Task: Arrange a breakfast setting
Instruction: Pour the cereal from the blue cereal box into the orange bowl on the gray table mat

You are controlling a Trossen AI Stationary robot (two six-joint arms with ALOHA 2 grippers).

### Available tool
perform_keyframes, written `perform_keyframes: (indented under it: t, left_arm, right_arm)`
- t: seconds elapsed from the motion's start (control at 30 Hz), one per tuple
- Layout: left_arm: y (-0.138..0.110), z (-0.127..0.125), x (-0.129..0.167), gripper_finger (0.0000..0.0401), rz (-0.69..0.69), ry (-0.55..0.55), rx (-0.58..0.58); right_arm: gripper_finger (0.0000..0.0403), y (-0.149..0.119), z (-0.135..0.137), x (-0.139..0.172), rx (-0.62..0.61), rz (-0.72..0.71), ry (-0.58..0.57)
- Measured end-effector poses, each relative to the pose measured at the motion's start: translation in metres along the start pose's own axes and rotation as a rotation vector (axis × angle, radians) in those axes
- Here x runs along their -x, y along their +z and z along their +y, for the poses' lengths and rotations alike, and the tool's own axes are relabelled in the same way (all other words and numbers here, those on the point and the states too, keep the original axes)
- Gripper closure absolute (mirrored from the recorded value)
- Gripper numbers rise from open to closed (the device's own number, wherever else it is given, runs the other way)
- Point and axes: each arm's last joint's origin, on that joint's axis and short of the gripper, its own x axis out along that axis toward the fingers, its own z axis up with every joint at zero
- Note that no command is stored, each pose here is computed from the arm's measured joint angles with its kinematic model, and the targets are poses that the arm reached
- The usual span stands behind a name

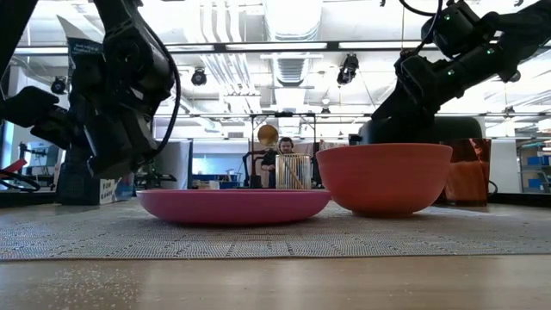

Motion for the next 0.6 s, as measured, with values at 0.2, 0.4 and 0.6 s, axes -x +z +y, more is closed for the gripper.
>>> perform_keyframes:
  t: [0.2, 0.4, 0.6]
  left_arm:
    - [0.000, 0.001, -0.003, 0.0107, -0.022, -0.007, -0.008]
    - [0.003, -0.005, -0.022, 0.0105, -0.081, -0.049, 0.024]
    - [0.006, -0.011, -0.030, 0.0104, -0.094, -0.066, 0.063]
  right_arm:
    - [0.0092, 0.000, 0.000, 0.000, 0.000, 0.000, 0.000]
    - [0.0092, 0.000, 0.000, 0.000, 0.000, 0.000, 0.000]
    - [0.0092, 0.000, 0.000, 0.000, 0.000, 0.000, 0.000]
